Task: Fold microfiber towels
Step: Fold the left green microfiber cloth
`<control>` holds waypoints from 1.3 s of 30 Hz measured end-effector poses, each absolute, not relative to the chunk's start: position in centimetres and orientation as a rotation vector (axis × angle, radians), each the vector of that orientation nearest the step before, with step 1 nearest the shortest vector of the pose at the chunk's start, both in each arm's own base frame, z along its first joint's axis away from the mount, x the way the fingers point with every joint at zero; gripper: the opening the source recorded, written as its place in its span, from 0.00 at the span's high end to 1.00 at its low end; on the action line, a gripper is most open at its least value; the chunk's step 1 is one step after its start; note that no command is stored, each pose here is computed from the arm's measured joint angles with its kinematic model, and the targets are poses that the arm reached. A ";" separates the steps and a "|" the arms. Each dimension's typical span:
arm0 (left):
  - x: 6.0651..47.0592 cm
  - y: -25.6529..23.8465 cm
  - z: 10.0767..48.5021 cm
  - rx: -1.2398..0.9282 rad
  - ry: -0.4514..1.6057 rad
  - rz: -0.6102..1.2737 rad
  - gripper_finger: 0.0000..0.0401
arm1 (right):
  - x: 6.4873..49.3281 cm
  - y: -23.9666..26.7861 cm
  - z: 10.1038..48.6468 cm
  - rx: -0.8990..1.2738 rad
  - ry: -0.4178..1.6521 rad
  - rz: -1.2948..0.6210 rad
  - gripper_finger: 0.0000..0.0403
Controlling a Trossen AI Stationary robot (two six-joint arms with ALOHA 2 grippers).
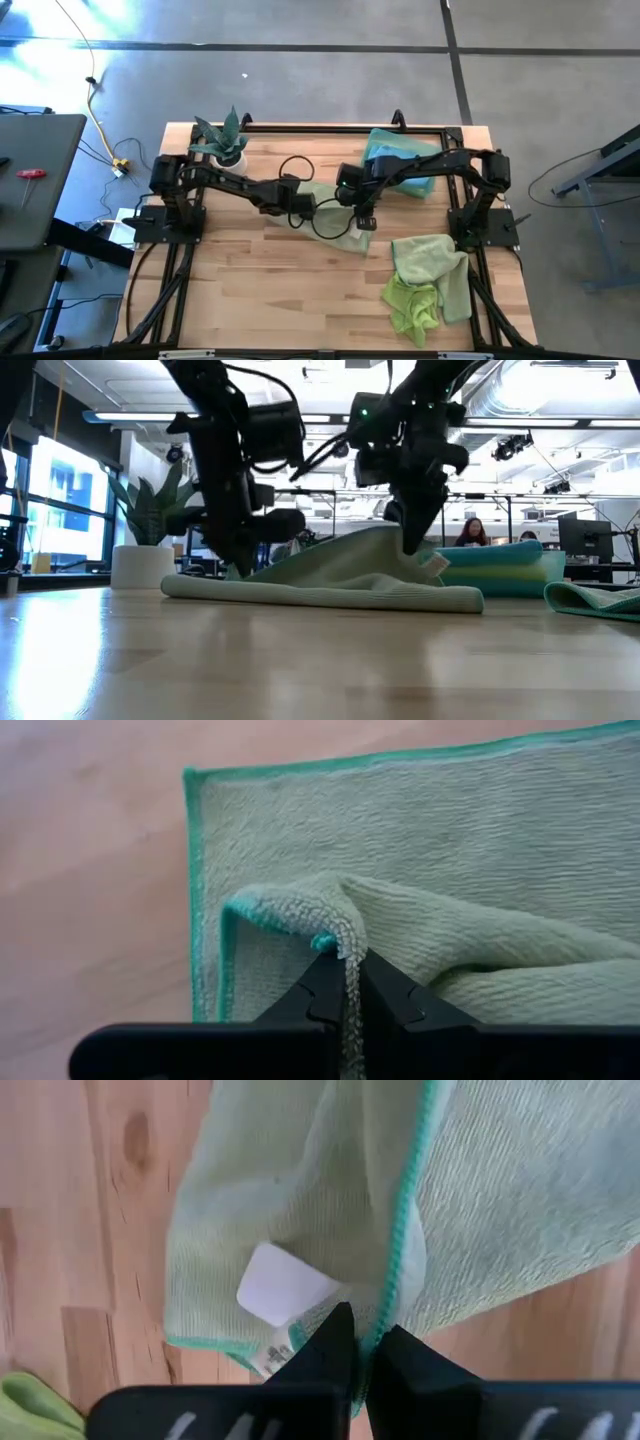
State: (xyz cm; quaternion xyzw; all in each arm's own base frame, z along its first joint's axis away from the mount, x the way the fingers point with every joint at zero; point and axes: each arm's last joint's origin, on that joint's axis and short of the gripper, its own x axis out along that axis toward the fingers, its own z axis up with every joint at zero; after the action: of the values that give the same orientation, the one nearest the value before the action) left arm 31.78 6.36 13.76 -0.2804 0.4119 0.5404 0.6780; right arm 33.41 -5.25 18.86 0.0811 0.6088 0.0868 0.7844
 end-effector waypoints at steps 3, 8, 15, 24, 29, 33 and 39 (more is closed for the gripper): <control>31.8 6.3 13.6 -0.629 0.897 1.244 0.98 | 33.0 -5.1 18.3 0.189 1.343 0.179 0.94; 31.8 6.8 13.9 -0.588 0.848 1.276 0.98 | 32.7 -5.4 18.1 0.181 1.384 0.096 0.80; 32.2 8.1 14.8 -0.619 0.751 1.273 0.98 | 31.9 -6.4 18.0 0.181 1.453 0.000 0.71; 31.6 10.2 14.8 -0.807 0.824 1.222 0.80 | 32.0 -6.5 18.1 0.205 1.437 0.057 0.71; 31.8 10.9 15.2 -0.737 0.813 1.177 0.64 | 31.9 -6.5 18.1 0.204 1.439 0.059 0.71; 31.8 11.6 16.1 -0.692 0.764 1.211 0.58 | 31.7 -6.7 18.1 0.209 1.454 0.050 0.71; 31.3 12.2 19.1 -0.592 0.693 1.324 0.59 | 30.6 -7.6 18.8 0.219 1.505 -0.016 0.71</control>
State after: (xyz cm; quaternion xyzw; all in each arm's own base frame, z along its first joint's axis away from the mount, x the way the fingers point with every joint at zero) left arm 31.27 12.24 19.12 -0.2651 0.3103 0.5931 0.6941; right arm 30.61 -7.60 18.77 0.0991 0.6822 -0.0071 0.7244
